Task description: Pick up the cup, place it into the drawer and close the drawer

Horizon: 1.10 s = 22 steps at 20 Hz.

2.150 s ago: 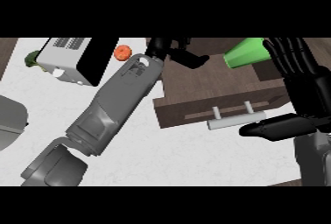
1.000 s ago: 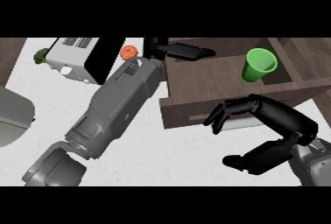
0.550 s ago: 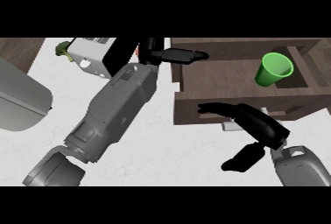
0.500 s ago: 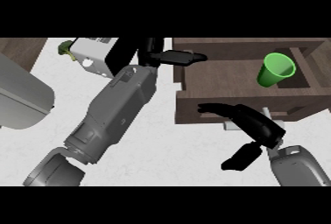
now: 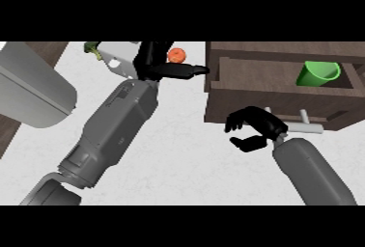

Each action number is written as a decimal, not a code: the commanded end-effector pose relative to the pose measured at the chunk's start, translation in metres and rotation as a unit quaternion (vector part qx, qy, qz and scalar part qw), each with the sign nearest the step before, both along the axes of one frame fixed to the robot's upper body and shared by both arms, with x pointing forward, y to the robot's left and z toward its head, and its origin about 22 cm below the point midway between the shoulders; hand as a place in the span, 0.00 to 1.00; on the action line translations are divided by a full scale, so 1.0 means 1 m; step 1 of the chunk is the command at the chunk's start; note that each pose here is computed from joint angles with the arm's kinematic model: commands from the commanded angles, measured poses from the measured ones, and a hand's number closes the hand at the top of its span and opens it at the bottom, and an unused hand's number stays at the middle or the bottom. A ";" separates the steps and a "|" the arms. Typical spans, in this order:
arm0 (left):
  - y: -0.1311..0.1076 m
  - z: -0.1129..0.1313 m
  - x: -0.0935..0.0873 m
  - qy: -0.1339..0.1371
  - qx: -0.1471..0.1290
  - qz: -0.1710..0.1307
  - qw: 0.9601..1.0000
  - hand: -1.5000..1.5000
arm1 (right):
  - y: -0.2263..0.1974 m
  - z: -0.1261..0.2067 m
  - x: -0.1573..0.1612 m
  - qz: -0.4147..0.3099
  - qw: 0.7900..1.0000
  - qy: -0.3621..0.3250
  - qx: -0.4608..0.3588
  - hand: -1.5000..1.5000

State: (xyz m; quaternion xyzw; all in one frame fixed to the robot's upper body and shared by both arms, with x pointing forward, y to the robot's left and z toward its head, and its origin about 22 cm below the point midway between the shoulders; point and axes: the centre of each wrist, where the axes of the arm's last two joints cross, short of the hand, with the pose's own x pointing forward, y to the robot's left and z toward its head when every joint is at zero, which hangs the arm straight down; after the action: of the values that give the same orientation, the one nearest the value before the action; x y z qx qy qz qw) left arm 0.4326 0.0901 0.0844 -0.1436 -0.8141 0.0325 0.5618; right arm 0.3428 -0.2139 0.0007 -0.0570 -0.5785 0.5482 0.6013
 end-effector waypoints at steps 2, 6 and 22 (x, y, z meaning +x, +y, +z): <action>0.028 -0.018 -0.009 0.007 -0.012 -0.009 1.000 0.00 | -0.022 -0.004 0.031 -0.034 0.998 -0.033 0.027 1.00; 0.043 -0.011 -0.007 0.004 -0.010 -0.019 1.000 0.00 | -0.029 0.031 0.065 -0.070 0.994 -0.067 0.052 1.00; 0.072 -0.017 -0.015 0.003 -0.004 -0.046 0.999 0.00 | -0.089 0.108 0.096 -0.166 0.971 -0.128 0.119 1.00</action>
State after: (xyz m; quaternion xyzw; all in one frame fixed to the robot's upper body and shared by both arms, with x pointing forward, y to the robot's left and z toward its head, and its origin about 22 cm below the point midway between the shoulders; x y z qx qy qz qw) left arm 0.4176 0.1565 0.0657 -0.1777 -0.8063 0.0162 0.5640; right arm 0.4074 -0.2745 0.0283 -0.0393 -0.6583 0.4058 0.6328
